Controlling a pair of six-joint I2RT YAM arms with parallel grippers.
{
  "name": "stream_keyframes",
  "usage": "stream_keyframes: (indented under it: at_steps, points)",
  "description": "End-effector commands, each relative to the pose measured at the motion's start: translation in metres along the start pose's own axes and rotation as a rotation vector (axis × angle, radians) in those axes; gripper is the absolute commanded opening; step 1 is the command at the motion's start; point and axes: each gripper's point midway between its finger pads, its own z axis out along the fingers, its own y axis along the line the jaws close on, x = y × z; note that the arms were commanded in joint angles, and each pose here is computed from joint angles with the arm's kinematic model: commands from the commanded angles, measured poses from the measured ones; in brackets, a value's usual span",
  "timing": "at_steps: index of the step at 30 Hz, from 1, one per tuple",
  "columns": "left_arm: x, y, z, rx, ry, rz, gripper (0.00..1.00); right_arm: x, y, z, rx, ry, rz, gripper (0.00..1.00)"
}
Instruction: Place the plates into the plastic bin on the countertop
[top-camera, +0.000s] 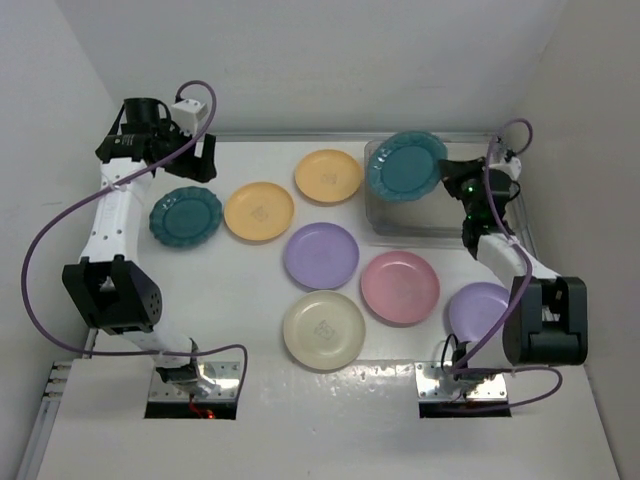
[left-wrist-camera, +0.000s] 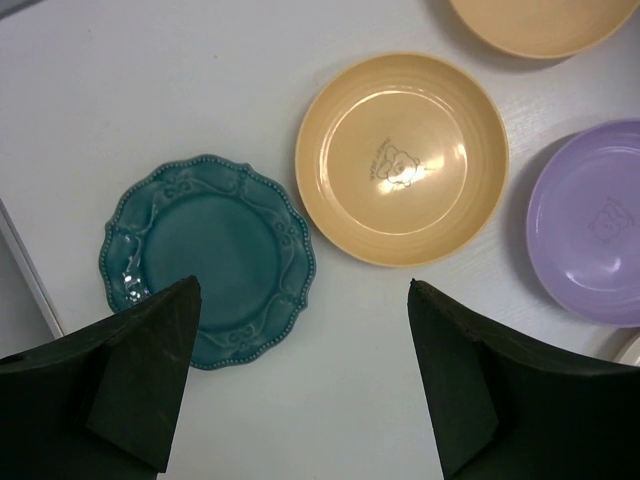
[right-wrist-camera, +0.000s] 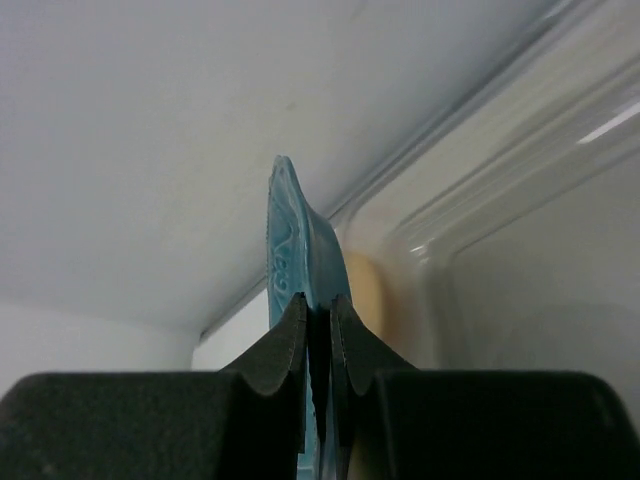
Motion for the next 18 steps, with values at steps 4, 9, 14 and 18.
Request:
stream_keyframes:
  at_steps: [4,9,14,18]
  points:
    - [-0.012,0.006,-0.024,-0.009,-0.084,-0.007,0.86,-0.08,-0.023,-0.01,0.034,-0.326,0.114,0.0]
    - [-0.002,0.024,-0.031,-0.041,-0.079,-0.043,0.84,-0.071,-0.058,0.007,0.134,-0.284,0.089,0.0]
    - [0.011,0.041,-0.035,-0.083,-0.064,-0.069,0.84,-0.049,-0.094,0.02,0.27,-0.163,0.016,0.14]
    - [0.036,0.073,-0.031,-0.17,-0.035,-0.177,0.84,-0.038,-0.123,0.015,0.412,-0.084,-0.056,0.44]
